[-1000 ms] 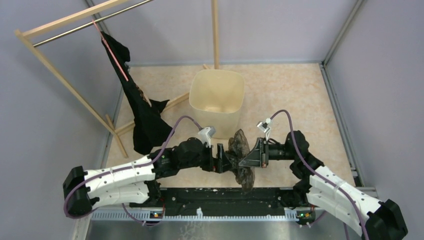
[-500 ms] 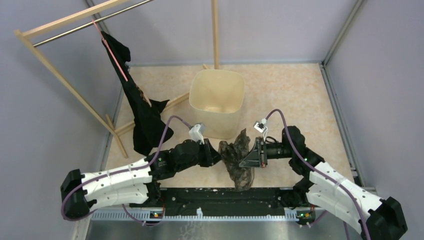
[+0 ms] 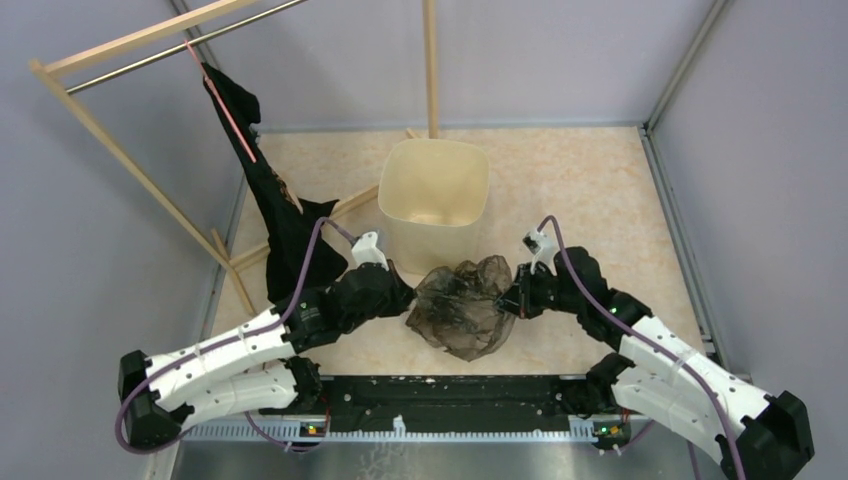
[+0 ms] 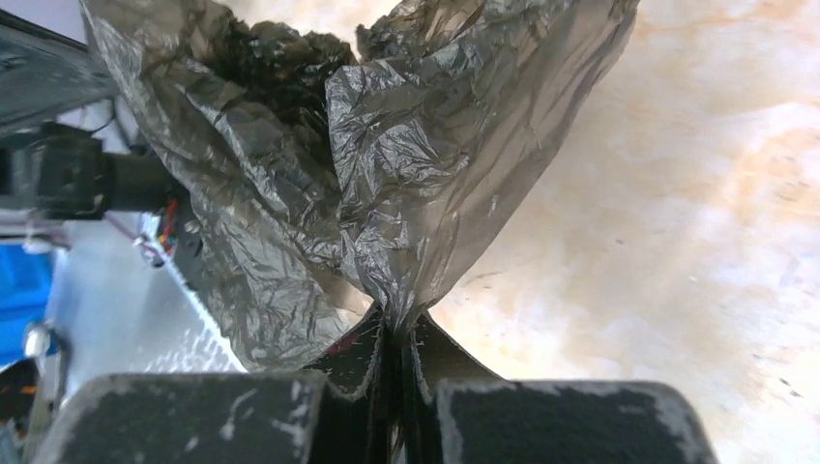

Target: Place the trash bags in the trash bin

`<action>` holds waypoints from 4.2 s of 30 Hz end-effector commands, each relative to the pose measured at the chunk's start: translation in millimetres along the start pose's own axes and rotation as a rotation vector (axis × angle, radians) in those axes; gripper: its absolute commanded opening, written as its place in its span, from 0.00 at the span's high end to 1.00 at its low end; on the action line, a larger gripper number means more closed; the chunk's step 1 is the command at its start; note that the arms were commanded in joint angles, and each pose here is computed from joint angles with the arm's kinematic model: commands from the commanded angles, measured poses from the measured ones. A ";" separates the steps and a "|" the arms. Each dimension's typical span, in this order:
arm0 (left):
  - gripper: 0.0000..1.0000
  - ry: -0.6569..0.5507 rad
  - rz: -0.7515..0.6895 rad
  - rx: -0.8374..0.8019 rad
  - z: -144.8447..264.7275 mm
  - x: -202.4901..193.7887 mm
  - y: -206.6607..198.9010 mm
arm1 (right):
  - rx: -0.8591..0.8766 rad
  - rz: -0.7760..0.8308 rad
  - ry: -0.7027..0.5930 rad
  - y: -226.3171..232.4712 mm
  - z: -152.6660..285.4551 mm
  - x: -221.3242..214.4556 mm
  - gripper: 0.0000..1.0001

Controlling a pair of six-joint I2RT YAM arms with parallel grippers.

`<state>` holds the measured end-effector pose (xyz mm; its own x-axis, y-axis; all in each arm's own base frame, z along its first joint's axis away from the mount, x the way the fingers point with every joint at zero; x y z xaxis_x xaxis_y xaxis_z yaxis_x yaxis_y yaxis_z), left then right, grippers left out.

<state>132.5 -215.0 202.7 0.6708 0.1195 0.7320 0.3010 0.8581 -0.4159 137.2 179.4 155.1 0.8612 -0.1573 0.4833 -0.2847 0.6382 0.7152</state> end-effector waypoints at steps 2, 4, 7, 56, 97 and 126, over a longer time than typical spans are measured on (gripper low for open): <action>1.00 -0.014 -0.048 0.114 2.9 14.6 21.2 | -0.096 0.003 -0.073 -4.3 6.4 12.7 1.00; 1.00 -0.017 -0.045 0.083 2.9 15.5 19.5 | -0.087 0.002 -0.067 -3.2 6.5 11.6 0.96; 1.00 -0.024 -0.050 -0.028 2.5 16.4 8.2 | -0.015 0.024 -0.037 6.9 6.7 10.1 0.93; 0.10 0.128 -0.492 -0.186 -21.4 -30.0 -166.9 | -0.041 -0.925 -0.259 56.6 33.8 54.0 1.00; 1.00 0.137 0.124 0.185 4.6 -24.5 59.7 | 0.214 -0.069 -0.055 17.7 -15.5 17.2 0.25; 1.00 0.095 0.131 0.111 6.1 -17.8 51.4 | 0.375 -0.242 -0.015 -13.6 -95.4 -8.6 0.77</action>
<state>128.5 -165.6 160.6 0.7835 0.1673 0.5984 0.1113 0.9097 -0.4001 170.6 235.4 63.4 0.9455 -0.2336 0.2268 -0.1127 0.4187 0.9011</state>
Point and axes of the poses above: each gripper's point midway between its finger pads, its own z axis back along the fingers, its own y axis along the line the jaws close on, x = y × z, the point moved 5 cm from there along z, back along the fingers, and after that the axes turned 13 degrees about -z, right-handed, at the moved point
